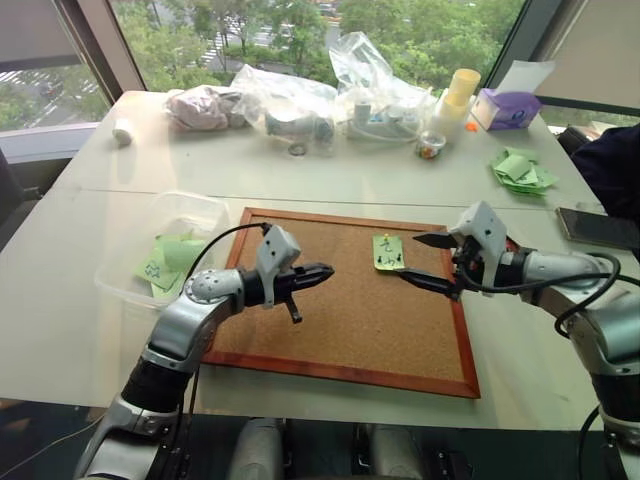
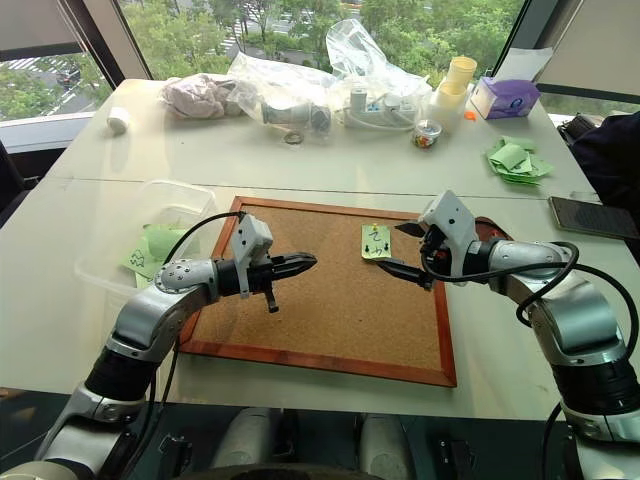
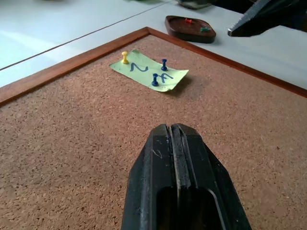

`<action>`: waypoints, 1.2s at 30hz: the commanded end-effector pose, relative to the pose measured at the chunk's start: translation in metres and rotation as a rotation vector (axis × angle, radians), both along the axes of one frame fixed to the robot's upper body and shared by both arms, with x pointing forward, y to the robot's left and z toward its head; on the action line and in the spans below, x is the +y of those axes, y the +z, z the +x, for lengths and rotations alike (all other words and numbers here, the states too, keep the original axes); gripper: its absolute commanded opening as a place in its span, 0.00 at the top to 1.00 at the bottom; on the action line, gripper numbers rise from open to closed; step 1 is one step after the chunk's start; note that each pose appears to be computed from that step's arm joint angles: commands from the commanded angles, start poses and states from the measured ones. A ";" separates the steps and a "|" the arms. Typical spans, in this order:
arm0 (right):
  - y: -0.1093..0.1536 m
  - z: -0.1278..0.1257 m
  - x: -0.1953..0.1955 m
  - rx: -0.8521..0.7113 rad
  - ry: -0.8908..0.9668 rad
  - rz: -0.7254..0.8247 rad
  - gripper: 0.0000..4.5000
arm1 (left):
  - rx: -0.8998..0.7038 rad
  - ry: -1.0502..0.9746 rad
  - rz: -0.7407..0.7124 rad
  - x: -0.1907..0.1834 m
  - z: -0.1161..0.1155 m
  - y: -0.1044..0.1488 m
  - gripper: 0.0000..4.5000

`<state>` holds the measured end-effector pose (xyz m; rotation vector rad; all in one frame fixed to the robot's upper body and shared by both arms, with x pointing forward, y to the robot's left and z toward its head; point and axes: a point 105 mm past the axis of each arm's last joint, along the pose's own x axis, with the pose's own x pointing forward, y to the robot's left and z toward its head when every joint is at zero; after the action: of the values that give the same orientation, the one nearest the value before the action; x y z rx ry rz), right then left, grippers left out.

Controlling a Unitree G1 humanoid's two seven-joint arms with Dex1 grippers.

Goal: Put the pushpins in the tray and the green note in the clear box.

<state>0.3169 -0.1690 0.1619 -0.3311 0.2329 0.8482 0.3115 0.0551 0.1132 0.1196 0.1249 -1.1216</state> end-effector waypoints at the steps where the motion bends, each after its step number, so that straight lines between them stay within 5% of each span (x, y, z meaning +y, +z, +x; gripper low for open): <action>1: -0.002 0.023 0.002 -0.033 -0.067 -0.005 0.10 | -0.015 0.018 0.005 -0.010 0.005 -0.012 0.99; 10: -0.015 0.075 0.015 -0.027 -0.179 0.022 0.10 | 0.030 0.055 0.022 -0.008 0.004 -0.041 0.99; 21: -0.033 0.076 0.018 0.005 -0.164 -0.006 0.10 | 0.022 0.081 0.026 -0.005 0.003 -0.042 0.99; 24: -0.038 0.078 0.018 0.006 -0.172 -0.018 0.29 | 0.020 0.083 0.029 -0.004 0.003 -0.042 1.00; 30: -0.039 0.075 0.021 0.003 -0.156 -0.033 0.95 | 0.024 0.084 0.034 -0.003 0.002 -0.043 1.00; 36: -0.018 0.071 0.017 -0.059 -0.151 -0.035 0.99 | 0.039 0.089 0.041 -0.001 0.001 -0.047 1.00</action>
<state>0.3874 -0.1468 0.1146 -0.3341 0.3076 0.7040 0.3164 0.0492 0.0853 0.1271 0.1078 -1.0456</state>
